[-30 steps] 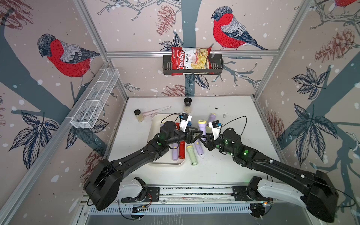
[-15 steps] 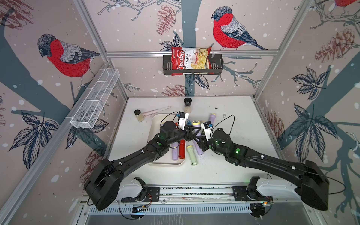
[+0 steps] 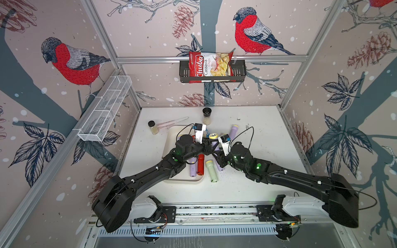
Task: Put the flashlights into the storage boxes
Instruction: Pick up the flashlight from the center of the board.
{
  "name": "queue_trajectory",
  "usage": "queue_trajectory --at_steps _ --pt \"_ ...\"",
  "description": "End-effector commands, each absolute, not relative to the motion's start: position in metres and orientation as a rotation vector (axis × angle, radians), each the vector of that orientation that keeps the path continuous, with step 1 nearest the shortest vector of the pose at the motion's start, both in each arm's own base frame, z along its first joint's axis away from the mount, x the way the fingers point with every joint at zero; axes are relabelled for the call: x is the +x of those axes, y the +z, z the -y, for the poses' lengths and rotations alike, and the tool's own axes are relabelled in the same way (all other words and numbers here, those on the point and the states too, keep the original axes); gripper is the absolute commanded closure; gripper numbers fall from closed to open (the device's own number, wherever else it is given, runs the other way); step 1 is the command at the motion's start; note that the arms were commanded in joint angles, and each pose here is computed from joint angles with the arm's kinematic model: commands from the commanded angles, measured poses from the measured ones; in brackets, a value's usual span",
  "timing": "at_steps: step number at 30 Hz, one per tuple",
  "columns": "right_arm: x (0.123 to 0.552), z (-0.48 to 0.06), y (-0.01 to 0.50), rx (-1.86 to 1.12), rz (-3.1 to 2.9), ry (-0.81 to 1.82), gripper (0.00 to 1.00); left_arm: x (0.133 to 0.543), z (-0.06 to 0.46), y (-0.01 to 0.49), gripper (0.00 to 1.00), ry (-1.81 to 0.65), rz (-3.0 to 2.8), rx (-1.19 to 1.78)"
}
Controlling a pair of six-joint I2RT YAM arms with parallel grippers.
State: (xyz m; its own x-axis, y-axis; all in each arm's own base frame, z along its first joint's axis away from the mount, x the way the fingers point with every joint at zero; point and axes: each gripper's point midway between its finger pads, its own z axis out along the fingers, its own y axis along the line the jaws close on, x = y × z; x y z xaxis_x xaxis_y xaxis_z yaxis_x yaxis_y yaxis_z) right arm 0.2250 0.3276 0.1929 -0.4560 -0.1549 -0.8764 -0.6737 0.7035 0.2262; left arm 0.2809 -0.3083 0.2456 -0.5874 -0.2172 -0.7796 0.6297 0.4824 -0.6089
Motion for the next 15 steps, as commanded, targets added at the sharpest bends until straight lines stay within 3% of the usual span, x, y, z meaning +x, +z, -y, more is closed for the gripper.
queue_trajectory --at_steps 1,4,5,6,15 --pt "0.223 -0.329 0.194 -0.656 -1.976 0.704 0.69 0.287 0.301 0.258 0.63 -1.172 -1.808 0.306" --pt "0.223 -0.326 0.196 -0.641 -1.972 0.698 0.59 0.292 0.288 0.251 0.66 -1.107 -1.833 0.262" --pt "0.224 -0.324 0.196 -0.629 -1.976 0.692 0.25 0.293 0.282 0.247 0.67 -1.085 -1.857 0.246" --pt "0.225 -0.323 0.197 -0.621 -1.978 0.688 0.0 0.295 0.277 0.243 0.69 -1.073 -1.877 0.232" --pt "0.225 -0.322 0.203 -0.591 -1.948 0.726 0.01 0.287 0.21 0.19 0.67 -0.841 -2.18 0.122"
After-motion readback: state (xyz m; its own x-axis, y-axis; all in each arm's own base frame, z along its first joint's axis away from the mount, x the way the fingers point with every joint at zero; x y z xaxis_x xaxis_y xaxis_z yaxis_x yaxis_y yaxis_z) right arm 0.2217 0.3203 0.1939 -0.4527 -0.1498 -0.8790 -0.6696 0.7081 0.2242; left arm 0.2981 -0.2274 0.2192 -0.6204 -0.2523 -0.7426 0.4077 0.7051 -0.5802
